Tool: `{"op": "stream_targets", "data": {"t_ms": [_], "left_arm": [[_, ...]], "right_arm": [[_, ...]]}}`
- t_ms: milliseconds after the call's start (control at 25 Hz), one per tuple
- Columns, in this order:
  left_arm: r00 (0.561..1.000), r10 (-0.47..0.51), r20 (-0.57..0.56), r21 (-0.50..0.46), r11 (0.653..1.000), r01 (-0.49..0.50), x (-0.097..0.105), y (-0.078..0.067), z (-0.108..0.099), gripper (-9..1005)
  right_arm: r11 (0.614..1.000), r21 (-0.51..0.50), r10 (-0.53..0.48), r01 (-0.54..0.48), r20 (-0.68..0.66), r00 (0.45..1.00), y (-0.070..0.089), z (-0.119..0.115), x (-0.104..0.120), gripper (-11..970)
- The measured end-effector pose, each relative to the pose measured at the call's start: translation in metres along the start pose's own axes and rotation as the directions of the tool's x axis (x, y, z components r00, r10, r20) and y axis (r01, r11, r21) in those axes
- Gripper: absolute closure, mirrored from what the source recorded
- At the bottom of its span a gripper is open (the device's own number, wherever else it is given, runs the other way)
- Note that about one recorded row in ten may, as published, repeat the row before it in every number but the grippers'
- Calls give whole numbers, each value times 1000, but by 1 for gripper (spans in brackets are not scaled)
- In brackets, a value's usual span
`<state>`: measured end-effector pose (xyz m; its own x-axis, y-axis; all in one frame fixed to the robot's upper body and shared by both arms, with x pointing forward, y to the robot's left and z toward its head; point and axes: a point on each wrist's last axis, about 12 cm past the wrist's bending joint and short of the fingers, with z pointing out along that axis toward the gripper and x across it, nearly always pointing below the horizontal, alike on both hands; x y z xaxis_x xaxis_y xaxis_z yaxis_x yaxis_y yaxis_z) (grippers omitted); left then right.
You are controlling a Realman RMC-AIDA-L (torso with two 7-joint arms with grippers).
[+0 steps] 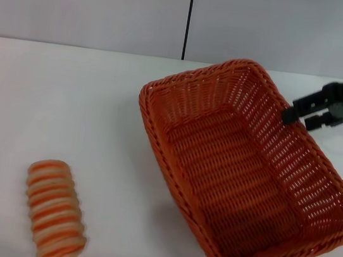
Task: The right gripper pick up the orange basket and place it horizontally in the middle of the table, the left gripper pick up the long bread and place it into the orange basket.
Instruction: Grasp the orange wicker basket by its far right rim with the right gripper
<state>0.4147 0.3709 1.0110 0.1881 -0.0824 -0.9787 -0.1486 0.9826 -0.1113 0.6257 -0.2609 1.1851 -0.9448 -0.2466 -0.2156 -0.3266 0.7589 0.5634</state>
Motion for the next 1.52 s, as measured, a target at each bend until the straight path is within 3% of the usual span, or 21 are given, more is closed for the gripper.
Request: {"op": "stream_targets", "data": {"t_ms": [400, 880, 1520], "left_arm": [[1000, -11, -5, 8, 1000, 11, 1, -3, -1, 342], [999, -32, -16, 7, 999, 33, 4, -7, -3, 343], [999, -34, -21, 11, 999, 35, 5, -8, -3, 343]], "right_arm": [[996, 87, 12, -11, -10, 1000, -7, -6, 2, 258], [996, 84, -19, 19, 5, 1000, -20, 36, 9, 267], [991, 99, -98, 91, 67, 993, -15, 56, 2, 282]]}}
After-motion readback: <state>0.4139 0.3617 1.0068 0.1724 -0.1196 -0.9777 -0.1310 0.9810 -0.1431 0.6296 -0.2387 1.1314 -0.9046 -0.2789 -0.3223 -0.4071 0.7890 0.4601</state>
